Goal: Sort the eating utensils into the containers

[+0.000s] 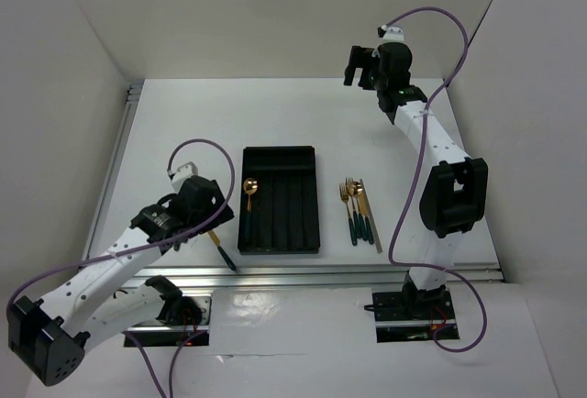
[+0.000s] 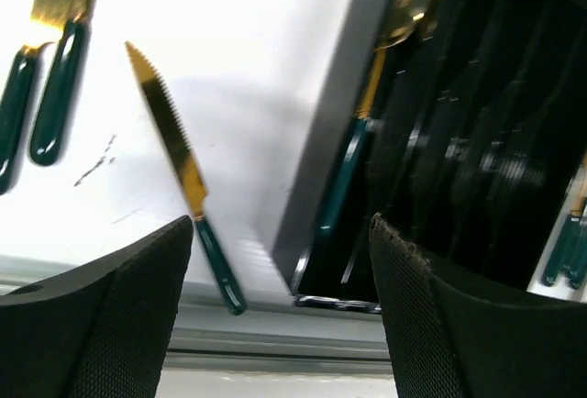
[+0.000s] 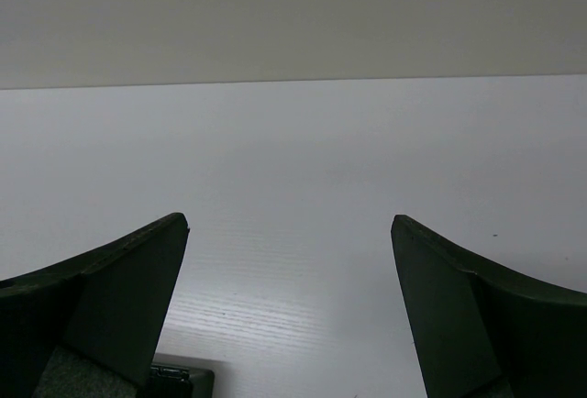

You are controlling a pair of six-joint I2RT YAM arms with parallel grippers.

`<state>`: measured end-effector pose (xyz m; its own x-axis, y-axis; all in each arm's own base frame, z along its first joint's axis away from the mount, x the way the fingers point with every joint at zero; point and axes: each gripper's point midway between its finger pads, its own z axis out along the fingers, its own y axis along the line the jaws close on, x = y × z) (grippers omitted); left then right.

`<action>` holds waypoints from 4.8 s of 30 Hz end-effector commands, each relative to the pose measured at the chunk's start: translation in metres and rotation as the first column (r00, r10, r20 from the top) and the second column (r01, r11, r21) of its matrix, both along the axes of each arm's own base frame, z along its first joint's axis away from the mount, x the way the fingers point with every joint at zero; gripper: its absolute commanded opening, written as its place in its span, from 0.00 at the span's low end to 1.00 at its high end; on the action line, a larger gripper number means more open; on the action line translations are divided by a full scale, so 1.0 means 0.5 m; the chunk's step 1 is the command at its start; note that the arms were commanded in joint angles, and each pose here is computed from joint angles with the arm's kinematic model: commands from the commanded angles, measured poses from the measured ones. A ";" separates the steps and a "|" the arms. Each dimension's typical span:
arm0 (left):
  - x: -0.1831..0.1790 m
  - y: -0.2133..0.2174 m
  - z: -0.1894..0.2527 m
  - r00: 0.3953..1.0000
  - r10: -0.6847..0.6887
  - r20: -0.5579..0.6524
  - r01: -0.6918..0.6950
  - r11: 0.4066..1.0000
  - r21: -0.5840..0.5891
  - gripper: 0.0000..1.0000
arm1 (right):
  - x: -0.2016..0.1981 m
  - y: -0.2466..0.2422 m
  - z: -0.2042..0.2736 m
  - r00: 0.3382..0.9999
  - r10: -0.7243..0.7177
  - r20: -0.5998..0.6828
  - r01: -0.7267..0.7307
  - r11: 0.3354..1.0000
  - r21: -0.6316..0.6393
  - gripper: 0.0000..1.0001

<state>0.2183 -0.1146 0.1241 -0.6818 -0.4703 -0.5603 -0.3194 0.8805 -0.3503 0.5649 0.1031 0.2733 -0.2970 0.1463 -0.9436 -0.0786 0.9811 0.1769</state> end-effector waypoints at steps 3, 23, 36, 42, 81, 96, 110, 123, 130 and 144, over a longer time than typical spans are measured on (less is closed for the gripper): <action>-0.015 0.021 -0.046 0.989 0.141 -0.052 -0.142 0.990 -0.018 0.83 | 0.010 0.008 0.044 0.998 0.019 0.053 -0.020 1.000 0.021 1.00; -0.021 0.030 -0.156 0.956 0.215 -0.198 -0.201 0.976 0.086 0.85 | 0.006 0.005 0.041 0.999 0.013 0.053 -0.014 1.000 0.020 1.00; -0.069 0.033 -0.231 0.885 0.299 -0.358 -0.265 0.954 0.142 0.73 | 0.003 0.001 0.051 0.998 0.001 0.063 -0.003 1.000 0.019 1.00; -0.099 0.029 -0.245 0.877 0.278 -0.391 -0.262 0.960 0.096 0.65 | 0.003 0.001 0.051 0.998 0.001 0.063 -0.003 1.000 0.019 1.00; -0.159 0.024 -0.268 0.719 0.308 -0.623 -0.193 0.950 0.247 0.00 | 0.011 -0.020 0.050 0.996 -0.053 0.066 0.054 0.999 -0.003 1.00; -0.041 0.027 -0.088 0.952 0.119 -0.283 -0.080 0.986 0.148 0.00 | 0.007 -0.016 0.060 0.996 -0.042 0.075 0.042 0.999 0.002 1.00; 0.064 -0.141 0.063 0.888 -0.454 -0.068 0.455 0.890 0.001 0.00 | 0.003 -0.020 0.061 0.996 -0.051 0.075 0.051 0.999 0.000 1.00; 0.104 -0.223 0.014 0.844 -0.530 -0.080 0.523 0.847 -0.094 0.00 | 0.003 -0.027 0.052 0.995 -0.068 0.067 0.069 0.998 -0.006 1.00; 0.118 -0.229 -0.011 0.893 -0.435 -0.117 0.420 0.897 -0.134 0.00 | 0.003 -0.030 0.052 0.995 -0.077 0.068 0.078 0.997 -0.008 1.00; 0.094 -0.217 -0.106 0.893 -0.363 -0.267 0.357 0.931 -0.071 0.00 | 0.008 -0.030 0.051 0.995 -0.077 0.068 0.078 0.997 -0.008 1.00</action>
<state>0.2635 -0.2272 0.0740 -0.9366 -0.1505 -0.3164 -0.0365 0.9400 -0.3391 0.5666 0.0915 0.2733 -0.2848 0.1505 -0.9467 -0.0148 0.9868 0.1613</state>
